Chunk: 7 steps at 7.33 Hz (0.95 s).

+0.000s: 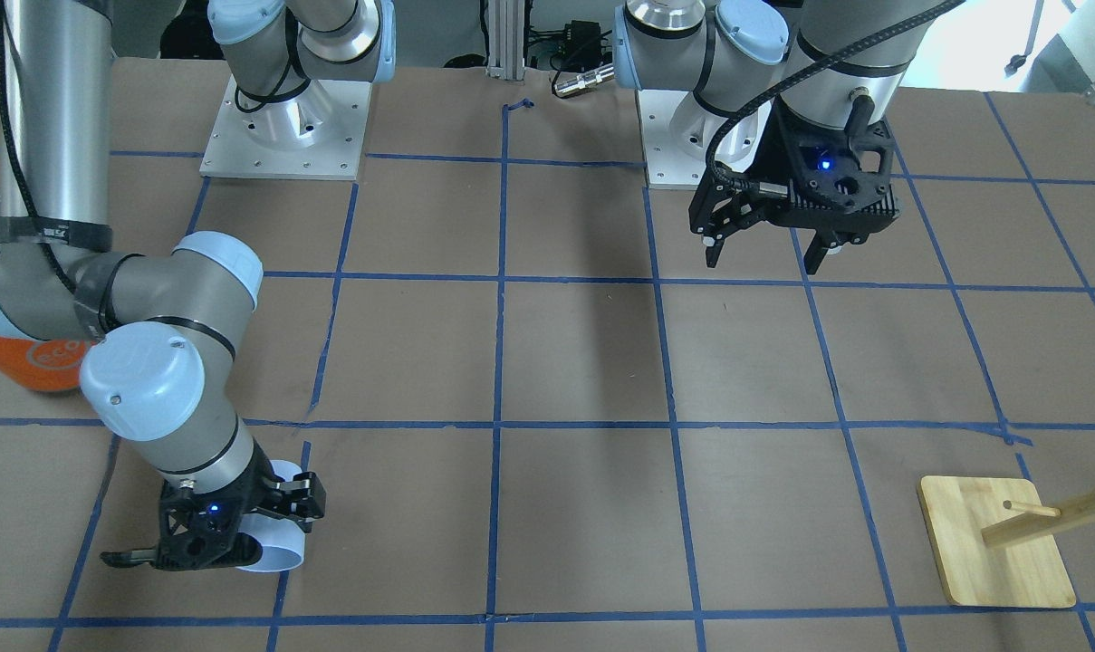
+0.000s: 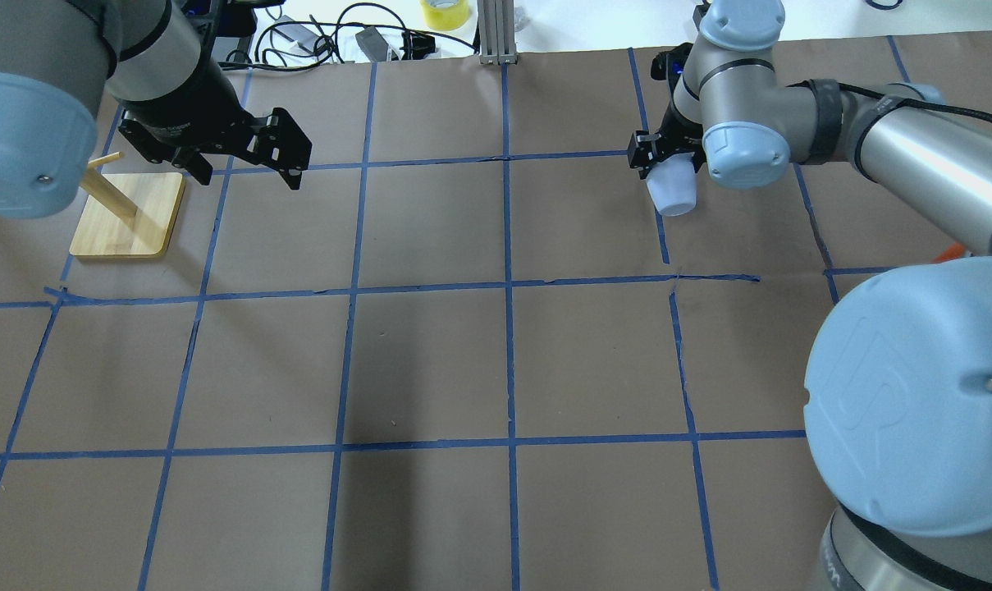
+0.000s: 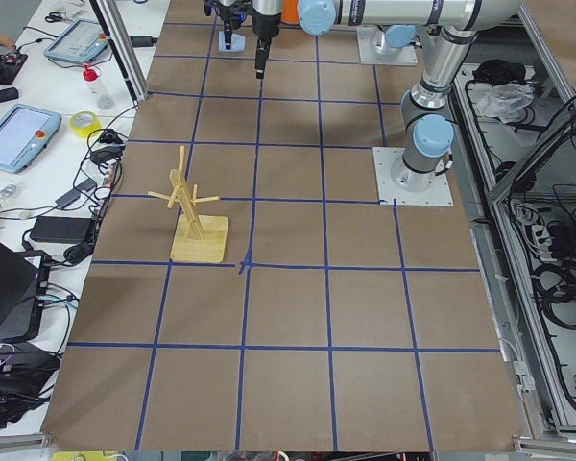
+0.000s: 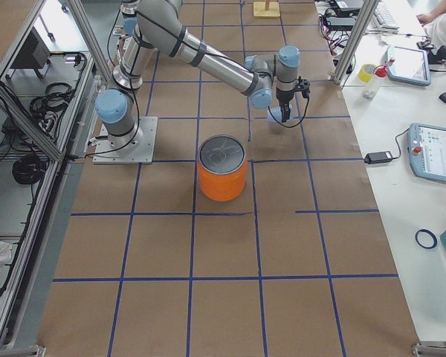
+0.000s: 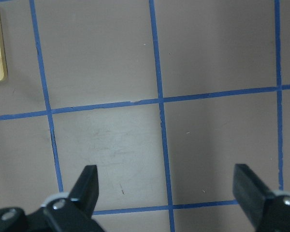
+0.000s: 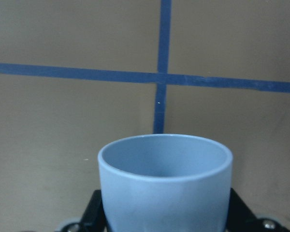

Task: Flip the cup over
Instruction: 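Carry the cup with the right gripper toward the left gripper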

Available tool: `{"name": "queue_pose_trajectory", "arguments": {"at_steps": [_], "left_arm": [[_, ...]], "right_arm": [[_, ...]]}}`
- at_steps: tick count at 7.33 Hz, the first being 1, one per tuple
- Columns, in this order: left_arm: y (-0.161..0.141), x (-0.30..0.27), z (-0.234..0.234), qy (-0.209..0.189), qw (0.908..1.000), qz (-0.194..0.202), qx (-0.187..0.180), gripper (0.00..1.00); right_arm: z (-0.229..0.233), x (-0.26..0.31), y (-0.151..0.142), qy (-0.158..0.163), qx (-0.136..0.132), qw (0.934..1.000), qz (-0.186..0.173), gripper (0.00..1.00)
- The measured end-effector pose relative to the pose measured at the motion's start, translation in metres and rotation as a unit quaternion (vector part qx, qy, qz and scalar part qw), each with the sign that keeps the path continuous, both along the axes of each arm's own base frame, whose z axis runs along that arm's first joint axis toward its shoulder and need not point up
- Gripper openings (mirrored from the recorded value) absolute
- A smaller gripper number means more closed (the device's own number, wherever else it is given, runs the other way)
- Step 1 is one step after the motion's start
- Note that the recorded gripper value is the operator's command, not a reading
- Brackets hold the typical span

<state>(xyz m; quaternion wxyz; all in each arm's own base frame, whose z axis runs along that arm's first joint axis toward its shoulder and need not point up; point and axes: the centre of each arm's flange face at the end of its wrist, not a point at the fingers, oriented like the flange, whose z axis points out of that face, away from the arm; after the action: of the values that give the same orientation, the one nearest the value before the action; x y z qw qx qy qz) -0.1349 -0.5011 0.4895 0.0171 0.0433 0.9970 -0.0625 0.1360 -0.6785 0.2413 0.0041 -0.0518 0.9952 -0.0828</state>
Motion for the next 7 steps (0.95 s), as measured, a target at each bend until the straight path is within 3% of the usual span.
{"name": "queue_pose_trajectory", "arguments": {"at_steps": [2, 4, 5, 6, 7], "left_arm": [[0.0, 0.0, 0.0, 0.0, 1.0, 0.0, 0.0, 1.0], [0.0, 0.0, 0.0, 0.0, 1.0, 0.0, 0.0, 1.0], [0.0, 0.0, 0.0, 0.0, 1.0, 0.0, 0.0, 1.0], [0.0, 0.0, 0.0, 0.0, 1.0, 0.0, 0.0, 1.0], [0.0, 0.0, 0.0, 0.0, 1.0, 0.0, 0.0, 1.0]], "right_arm": [[0.018, 0.06, 0.004, 0.001, -0.021, 0.9982, 0.056, 0.25], [0.027, 0.114, 0.017, 0.013, -0.037, 0.9887, 0.145, 0.25], [0.028, 0.143, 0.028, 0.024, -0.043, 0.9759, 0.213, 0.25], [0.027, 0.164, 0.037, 0.037, -0.047, 0.9555, 0.289, 0.25], [0.027, 0.179, 0.043, 0.051, -0.053, 0.9293, 0.362, 0.25]]}}
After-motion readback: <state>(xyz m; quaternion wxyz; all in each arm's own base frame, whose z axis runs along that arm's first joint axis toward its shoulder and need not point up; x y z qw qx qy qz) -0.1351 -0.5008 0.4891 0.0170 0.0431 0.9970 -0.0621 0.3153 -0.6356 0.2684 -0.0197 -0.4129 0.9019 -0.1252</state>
